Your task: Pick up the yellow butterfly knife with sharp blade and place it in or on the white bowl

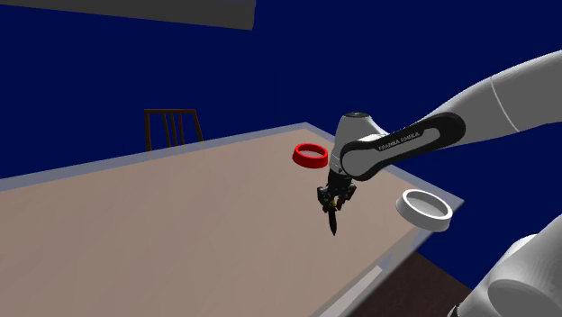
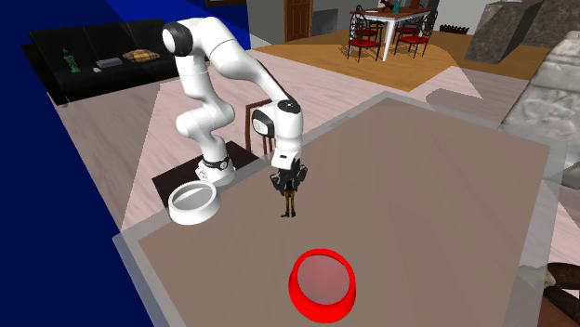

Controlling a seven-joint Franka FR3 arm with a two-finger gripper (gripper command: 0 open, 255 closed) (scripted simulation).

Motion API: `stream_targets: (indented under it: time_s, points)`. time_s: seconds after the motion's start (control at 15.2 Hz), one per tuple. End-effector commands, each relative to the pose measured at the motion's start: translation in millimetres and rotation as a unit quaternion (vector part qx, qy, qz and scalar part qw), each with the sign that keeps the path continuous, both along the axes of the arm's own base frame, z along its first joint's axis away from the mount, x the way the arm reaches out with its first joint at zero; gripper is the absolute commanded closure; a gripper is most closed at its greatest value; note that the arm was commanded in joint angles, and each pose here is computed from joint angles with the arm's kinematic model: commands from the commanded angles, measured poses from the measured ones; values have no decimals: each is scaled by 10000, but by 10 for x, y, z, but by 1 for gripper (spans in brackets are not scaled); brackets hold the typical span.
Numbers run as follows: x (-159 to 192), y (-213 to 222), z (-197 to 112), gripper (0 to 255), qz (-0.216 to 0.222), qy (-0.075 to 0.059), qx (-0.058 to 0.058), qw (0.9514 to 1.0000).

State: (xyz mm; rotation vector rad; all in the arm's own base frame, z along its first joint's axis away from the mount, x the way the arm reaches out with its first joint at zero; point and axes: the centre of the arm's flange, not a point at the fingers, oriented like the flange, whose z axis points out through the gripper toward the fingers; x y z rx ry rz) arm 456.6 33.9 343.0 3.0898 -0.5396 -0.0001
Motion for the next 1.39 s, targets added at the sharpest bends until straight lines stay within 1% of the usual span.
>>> stream_targets:
  time_s: [0.0, 0.4, 1.32]
  points:
    - [0, -1, -2, 255, 0, 2, 0, 10000]
    - [0, -1, -2, 255, 0, 2, 0, 10000]
    - [0, -1, 737, 255, 0, 2, 0, 10000]
